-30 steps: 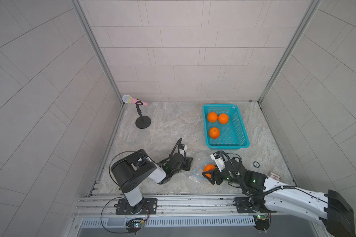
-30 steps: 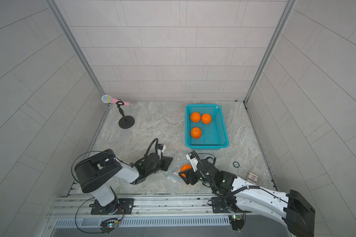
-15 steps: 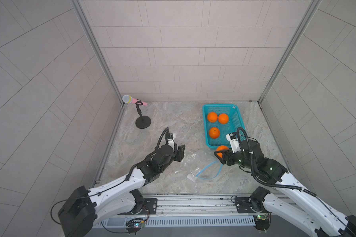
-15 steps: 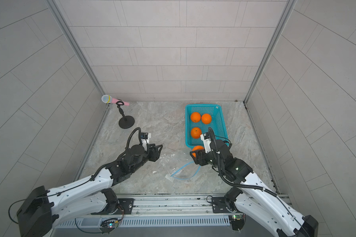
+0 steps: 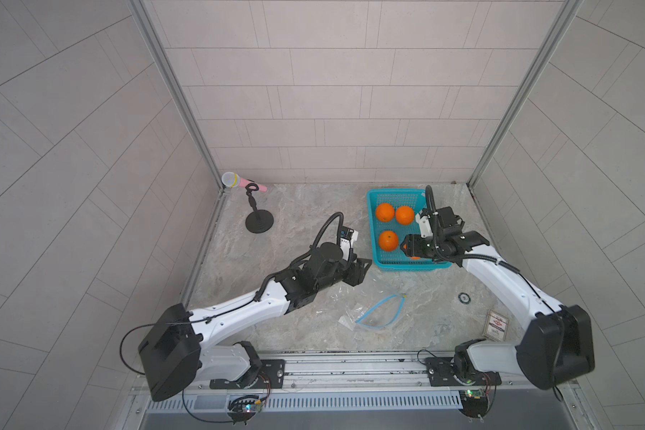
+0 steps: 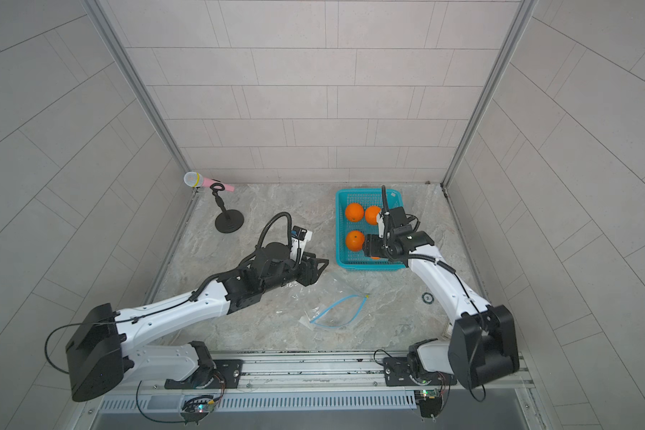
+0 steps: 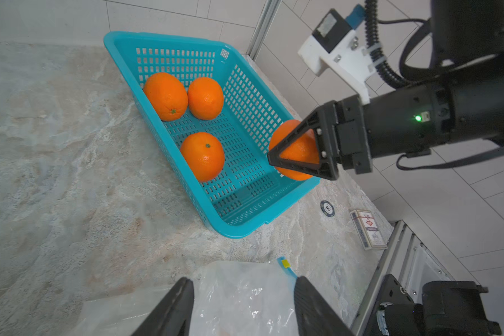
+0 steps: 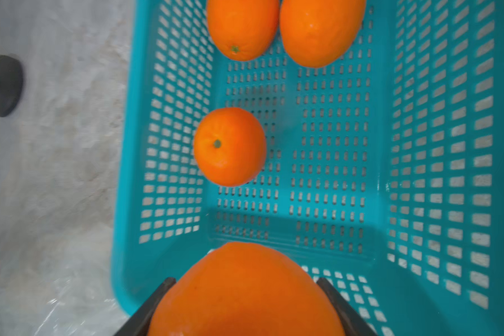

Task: Open the zip-top bag and take out the orange
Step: Place the orange in the basket.

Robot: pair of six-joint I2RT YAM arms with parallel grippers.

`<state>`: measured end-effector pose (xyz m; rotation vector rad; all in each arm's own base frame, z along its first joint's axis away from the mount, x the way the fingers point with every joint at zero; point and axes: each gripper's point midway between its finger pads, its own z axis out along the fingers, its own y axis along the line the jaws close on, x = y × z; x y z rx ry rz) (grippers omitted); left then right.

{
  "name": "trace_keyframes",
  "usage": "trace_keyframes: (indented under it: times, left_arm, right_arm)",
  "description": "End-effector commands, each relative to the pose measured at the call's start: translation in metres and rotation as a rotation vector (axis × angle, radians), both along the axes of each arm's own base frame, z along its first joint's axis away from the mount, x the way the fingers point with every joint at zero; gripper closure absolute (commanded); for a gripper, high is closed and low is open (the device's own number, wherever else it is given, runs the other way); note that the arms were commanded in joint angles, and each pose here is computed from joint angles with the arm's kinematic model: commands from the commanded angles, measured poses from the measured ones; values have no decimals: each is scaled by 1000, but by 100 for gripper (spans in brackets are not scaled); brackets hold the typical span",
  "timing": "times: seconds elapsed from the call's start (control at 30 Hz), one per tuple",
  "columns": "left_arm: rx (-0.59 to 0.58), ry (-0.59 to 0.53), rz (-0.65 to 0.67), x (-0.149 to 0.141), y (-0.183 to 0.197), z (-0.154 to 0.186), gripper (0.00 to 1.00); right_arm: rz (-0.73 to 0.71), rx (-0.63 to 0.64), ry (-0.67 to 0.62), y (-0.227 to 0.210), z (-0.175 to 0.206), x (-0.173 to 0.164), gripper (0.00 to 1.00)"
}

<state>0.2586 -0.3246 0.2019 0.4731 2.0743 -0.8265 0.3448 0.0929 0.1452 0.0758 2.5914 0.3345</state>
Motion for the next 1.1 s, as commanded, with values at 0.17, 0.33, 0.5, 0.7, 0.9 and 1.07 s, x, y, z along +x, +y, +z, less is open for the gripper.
trace_keyframes:
  times: [0.17, 0.33, 0.5, 0.7, 0.9, 1.07]
  left_arm:
    - [55, 19, -34, 16, -27, -11, 31]
    - [78, 40, -42, 24, -39, -22, 25]
    - [54, 38, -45, 22, -40, -23, 25]
    - [79, 39, -22, 21, -30, -30, 25]
    - [74, 36, 10, 15, -15, -30, 22]
    - [74, 56, 27, 4, 1, -34, 17]
  right_arm:
    - [-14, -122, 100, -11, -45, 51, 34]
    - [-33, -169, 191, -23, -76, 57, 34]
    - [-54, -200, 216, -31, -89, 56, 34]
    - [-49, -227, 260, -33, -101, 53, 31]
    - [-46, -243, 286, -35, -109, 51, 22]
    - [-37, -234, 268, -32, -104, 51, 11]
